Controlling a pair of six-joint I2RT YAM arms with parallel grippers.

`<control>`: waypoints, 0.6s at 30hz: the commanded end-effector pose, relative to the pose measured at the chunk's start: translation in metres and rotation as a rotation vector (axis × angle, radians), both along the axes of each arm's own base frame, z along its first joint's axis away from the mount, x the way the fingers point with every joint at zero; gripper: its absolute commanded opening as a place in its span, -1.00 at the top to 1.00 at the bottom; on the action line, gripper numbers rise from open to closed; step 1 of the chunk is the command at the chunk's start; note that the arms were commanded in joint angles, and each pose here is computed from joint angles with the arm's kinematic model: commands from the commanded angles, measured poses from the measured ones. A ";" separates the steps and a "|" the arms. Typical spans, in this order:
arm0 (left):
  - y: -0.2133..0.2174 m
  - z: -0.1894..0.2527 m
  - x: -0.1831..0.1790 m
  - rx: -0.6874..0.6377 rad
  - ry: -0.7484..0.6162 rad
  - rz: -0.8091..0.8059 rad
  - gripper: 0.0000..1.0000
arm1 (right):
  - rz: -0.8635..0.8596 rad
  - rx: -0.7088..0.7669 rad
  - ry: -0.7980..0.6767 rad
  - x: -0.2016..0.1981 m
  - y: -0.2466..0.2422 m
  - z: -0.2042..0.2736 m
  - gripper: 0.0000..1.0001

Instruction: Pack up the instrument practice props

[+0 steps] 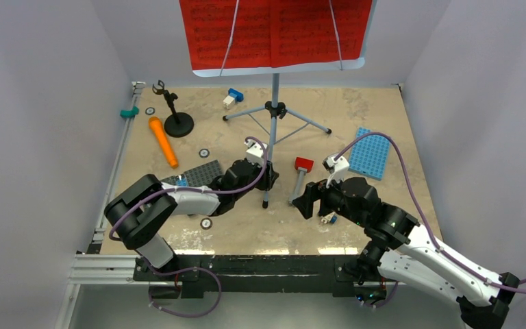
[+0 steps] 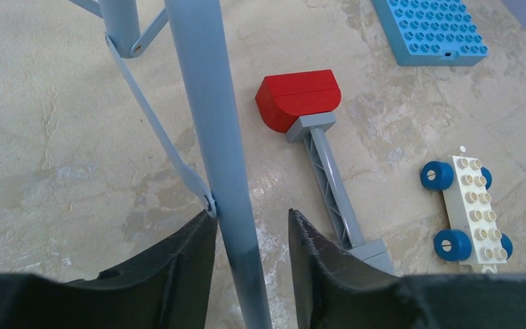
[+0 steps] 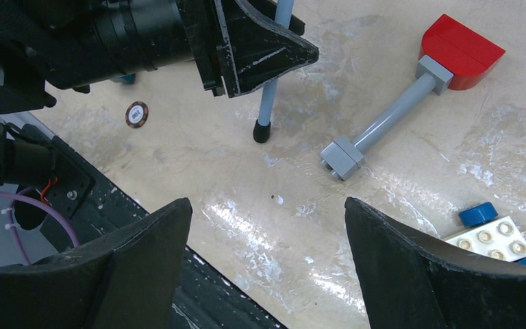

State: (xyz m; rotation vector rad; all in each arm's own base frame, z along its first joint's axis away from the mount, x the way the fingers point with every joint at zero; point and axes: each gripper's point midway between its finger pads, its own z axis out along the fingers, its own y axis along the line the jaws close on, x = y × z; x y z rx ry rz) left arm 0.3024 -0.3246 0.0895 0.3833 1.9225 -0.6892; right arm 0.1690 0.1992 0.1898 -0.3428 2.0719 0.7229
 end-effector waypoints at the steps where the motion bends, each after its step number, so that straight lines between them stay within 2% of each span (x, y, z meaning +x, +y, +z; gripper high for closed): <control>1: 0.005 0.010 -0.001 -0.010 -0.027 0.035 0.18 | -0.031 0.030 -0.028 0.003 -0.003 0.013 -0.73; 4: 0.009 0.005 -0.005 -0.001 -0.017 0.037 0.45 | -0.036 0.031 -0.029 0.003 -0.005 0.012 -0.73; 7: 0.010 0.005 -0.010 -0.004 -0.014 0.030 0.93 | -0.038 0.033 -0.028 0.004 -0.005 0.012 -0.73; 8: 0.011 0.006 -0.013 -0.006 -0.016 0.027 1.00 | -0.038 0.034 -0.028 0.004 -0.005 0.012 -0.73; 18: 0.023 0.010 -0.053 -0.033 0.020 -0.060 1.00 | -0.042 0.034 -0.038 0.006 -0.004 0.014 -0.72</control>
